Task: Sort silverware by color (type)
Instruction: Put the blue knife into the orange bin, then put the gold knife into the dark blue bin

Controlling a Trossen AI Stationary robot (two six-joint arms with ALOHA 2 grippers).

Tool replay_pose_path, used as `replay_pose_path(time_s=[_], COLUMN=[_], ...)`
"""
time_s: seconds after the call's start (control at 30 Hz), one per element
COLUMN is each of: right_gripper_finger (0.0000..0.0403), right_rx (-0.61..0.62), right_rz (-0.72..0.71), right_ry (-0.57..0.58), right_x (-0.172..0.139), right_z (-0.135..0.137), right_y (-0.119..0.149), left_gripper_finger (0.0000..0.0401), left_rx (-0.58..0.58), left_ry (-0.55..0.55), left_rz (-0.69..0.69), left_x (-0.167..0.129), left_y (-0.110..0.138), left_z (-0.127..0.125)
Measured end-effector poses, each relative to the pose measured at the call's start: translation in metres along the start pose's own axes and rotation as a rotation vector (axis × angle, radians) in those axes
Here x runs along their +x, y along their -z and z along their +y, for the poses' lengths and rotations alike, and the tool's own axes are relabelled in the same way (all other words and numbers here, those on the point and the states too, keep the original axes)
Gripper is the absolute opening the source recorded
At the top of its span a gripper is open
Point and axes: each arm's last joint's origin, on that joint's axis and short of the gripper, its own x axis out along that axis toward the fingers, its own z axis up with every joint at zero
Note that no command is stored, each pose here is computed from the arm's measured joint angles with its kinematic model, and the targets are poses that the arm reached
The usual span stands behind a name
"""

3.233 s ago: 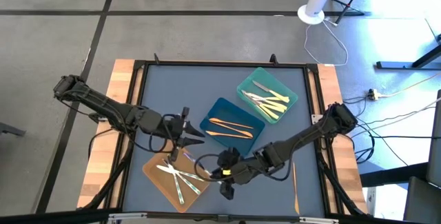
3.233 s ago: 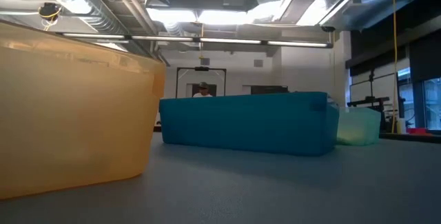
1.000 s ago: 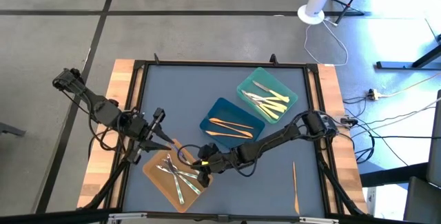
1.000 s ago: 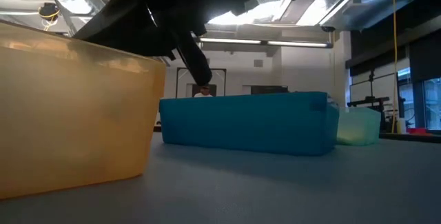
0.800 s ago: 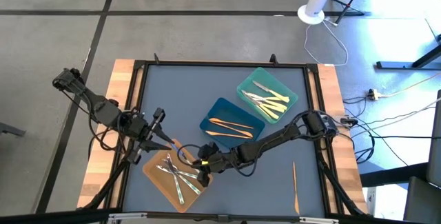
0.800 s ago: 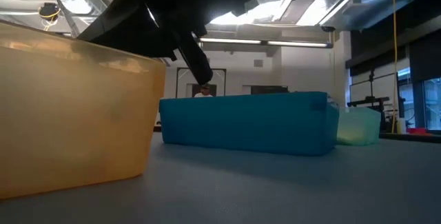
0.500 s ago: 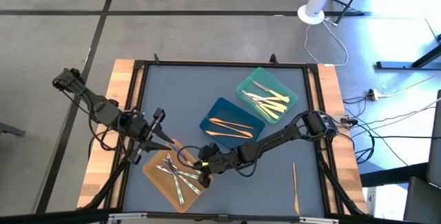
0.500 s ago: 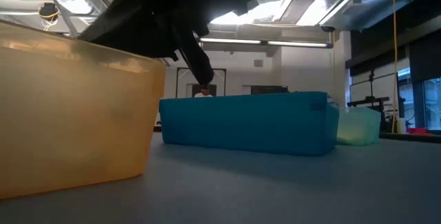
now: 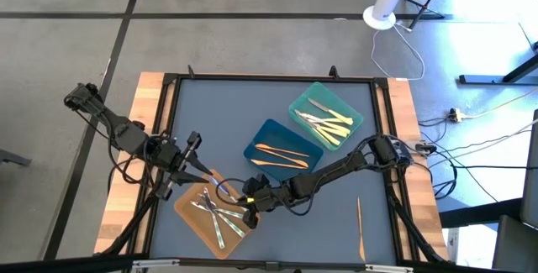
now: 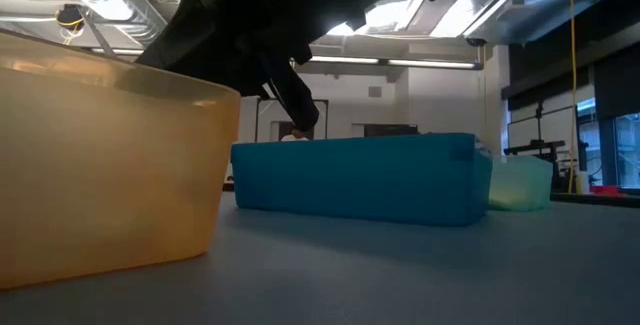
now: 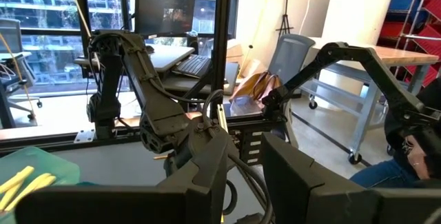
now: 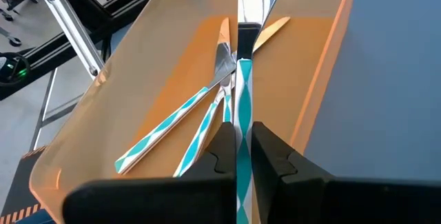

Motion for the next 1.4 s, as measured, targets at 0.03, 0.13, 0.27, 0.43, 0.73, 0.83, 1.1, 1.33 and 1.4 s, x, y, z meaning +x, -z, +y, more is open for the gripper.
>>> replay_pose_path(time_s=[0.03, 0.13, 0.27, 0.43, 0.73, 0.83, 1.1, 1.33, 1.4], right_gripper_finger=[0.0007, 0.0007, 0.0008, 0.0008, 0.0008, 0.0008, 0.0062, 0.0106, 0.0109], right_rx=[0.000, 0.002, 0.003, 0.003, 0.003, 0.003, 0.003, 0.004, 0.004], right_rz=[0.001, 0.001, 0.001, 0.001, 0.001, 0.001, 0.002, 0.001, 0.000], right_ry=[0.000, 0.001, 0.001, 0.001, 0.001, 0.001, 0.002, 0.001, 0.001], right_x=[0.0000, 0.0000, 0.0000, 0.0000, -0.0001, -0.0001, -0.0001, -0.0004, -0.0005], right_z=[-0.0001, -0.0001, -0.0002, -0.0001, -0.0002, -0.0002, -0.0003, -0.0001, -0.0001], right_y=[0.0001, 0.0001, -0.0001, -0.0001, -0.0001, -0.0001, 0.0000, -0.0005, -0.0006], left_gripper_finger=[0.0084, 0.0084, 0.0084, 0.0084, 0.0084, 0.0084, 0.0084, 0.0084, 0.0084], left_rx=[0.000, 0.001, 0.002, 0.002, 0.002, 0.002, 0.002, 0.002, 0.002], left_ry=[0.000, 0.000, -0.001, -0.001, -0.001, -0.001, -0.001, 0.000, -0.001], left_rz=[0.000, 0.002, 0.007, 0.007, 0.007, 0.007, 0.006, 0.006, 0.006], left_x=[0.0000, 0.0000, 0.0000, 0.0000, 0.0000, 0.0000, 0.0000, 0.0000, 0.0000], left_y=[0.0000, 0.0002, 0.0007, 0.0007, 0.0006, 0.0006, 0.0006, 0.0006, 0.0006], left_z=[0.0001, 0.0001, 0.0001, 0.0001, 0.0001, 0.0001, 0.0001, 0.0001, 0.0001])
